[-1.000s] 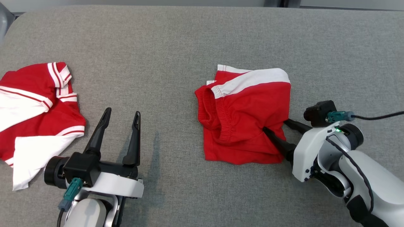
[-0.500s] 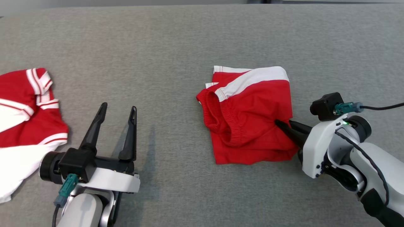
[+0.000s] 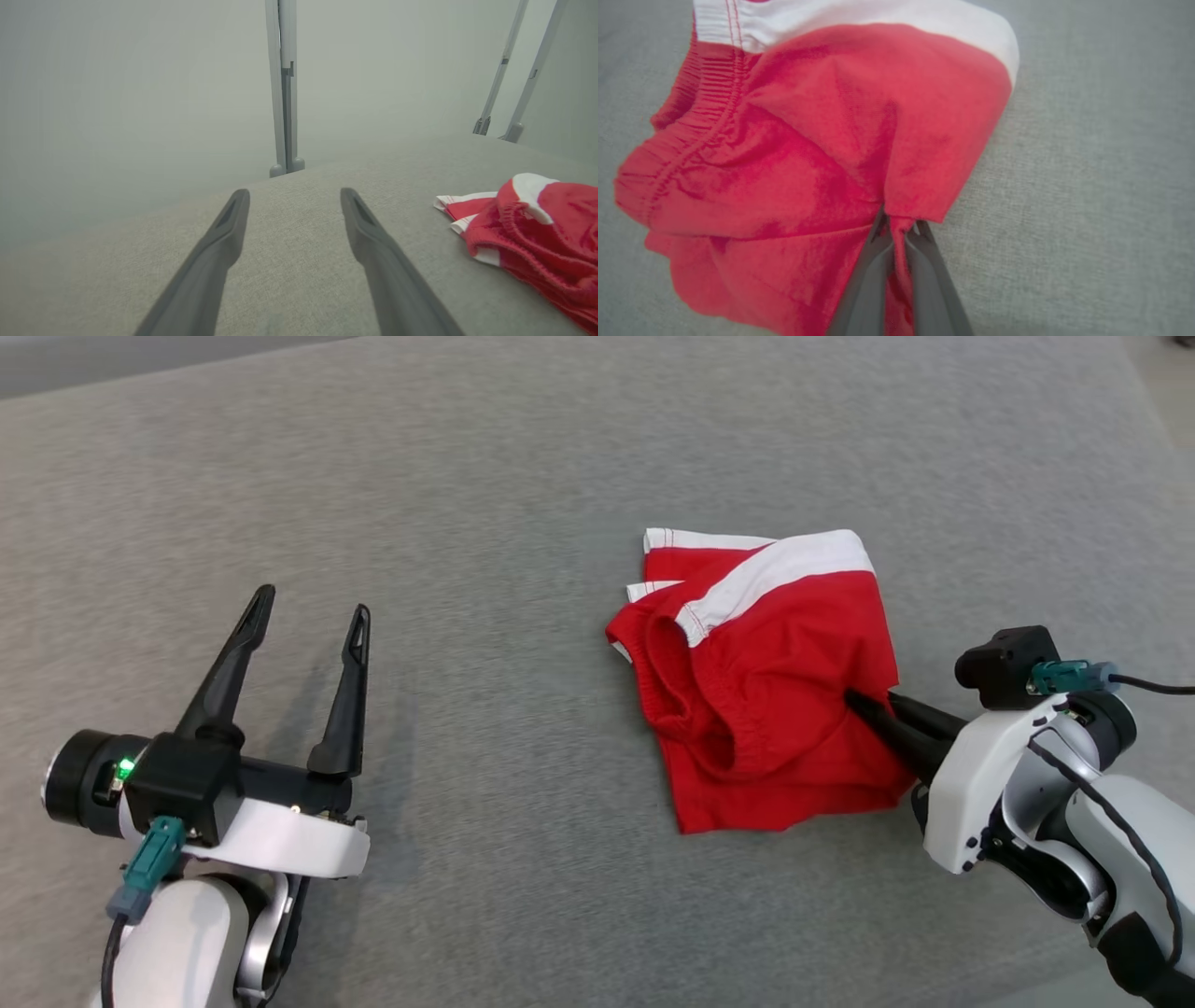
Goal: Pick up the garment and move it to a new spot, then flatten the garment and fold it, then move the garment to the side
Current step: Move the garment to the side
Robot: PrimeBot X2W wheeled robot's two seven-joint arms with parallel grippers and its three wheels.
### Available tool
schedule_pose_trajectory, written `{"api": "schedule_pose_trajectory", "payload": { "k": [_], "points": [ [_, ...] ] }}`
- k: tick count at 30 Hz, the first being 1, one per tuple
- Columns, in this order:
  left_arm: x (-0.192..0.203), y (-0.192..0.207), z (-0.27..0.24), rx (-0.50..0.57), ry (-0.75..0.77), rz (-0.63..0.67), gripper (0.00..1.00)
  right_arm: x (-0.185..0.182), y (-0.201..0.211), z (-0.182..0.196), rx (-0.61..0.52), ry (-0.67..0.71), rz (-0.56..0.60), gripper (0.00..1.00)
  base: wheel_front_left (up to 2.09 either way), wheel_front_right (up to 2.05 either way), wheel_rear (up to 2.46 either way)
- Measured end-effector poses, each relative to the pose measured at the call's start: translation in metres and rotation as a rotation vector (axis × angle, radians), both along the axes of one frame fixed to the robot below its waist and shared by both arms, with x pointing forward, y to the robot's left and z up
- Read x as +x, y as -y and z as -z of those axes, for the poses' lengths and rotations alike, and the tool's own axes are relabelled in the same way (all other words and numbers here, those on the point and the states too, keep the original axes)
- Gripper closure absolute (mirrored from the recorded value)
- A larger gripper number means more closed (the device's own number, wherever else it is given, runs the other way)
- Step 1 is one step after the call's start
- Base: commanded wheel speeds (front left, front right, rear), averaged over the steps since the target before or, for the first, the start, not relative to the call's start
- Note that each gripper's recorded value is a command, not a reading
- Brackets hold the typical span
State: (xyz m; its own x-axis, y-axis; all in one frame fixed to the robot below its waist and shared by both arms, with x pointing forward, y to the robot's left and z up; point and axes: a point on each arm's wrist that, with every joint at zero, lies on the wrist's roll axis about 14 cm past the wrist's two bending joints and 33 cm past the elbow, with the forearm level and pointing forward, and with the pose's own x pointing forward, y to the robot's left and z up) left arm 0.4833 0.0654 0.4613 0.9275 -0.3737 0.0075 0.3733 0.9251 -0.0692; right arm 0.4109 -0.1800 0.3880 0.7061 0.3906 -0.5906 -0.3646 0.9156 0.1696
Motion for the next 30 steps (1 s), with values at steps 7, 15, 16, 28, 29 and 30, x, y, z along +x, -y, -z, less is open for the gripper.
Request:
{"api": "schedule_pose_trajectory", "payload": {
  "k": [7, 15, 16, 28, 29, 30],
  "points": [
    [0.014, 0.047, 0.008, -0.003, -0.008, 0.143, 0.0, 0.008, 0.042, -0.011, -0.042, 0.049, 0.107, 1.0, 0.0, 0.0, 0.0],
    [0.026, 0.077, 0.023, -0.009, -0.021, 0.239, 0.0, 0.026, 0.126, -0.009, -0.199, 0.036, 0.233, 1.0, 0.0, 0.0, 0.0],
    [0.027, 0.078, 0.026, -0.007, -0.025, 0.247, 0.0, 0.03, 0.137, -0.012, -0.214, 0.048, 0.252, 1.0, 0.0, 0.0, 0.0],
    [0.037, 0.087, 0.046, -0.006, -0.044, 0.286, 0.0, 0.055, 0.222, -0.025, -0.379, 0.092, 0.399, 1.0, 0.0, 0.0, 0.0],
    [0.037, 0.087, 0.047, -0.006, -0.048, 0.288, 0.0, 0.055, 0.224, -0.019, -0.383, 0.073, 0.413, 0.91, 0.0, 0.0, 0.0],
    [0.038, 0.088, 0.047, -0.007, -0.046, 0.29, 0.0, 0.056, 0.225, -0.018, -0.389, 0.076, 0.412, 0.56, 0.0, 0.0, 0.0]
  ]
}}
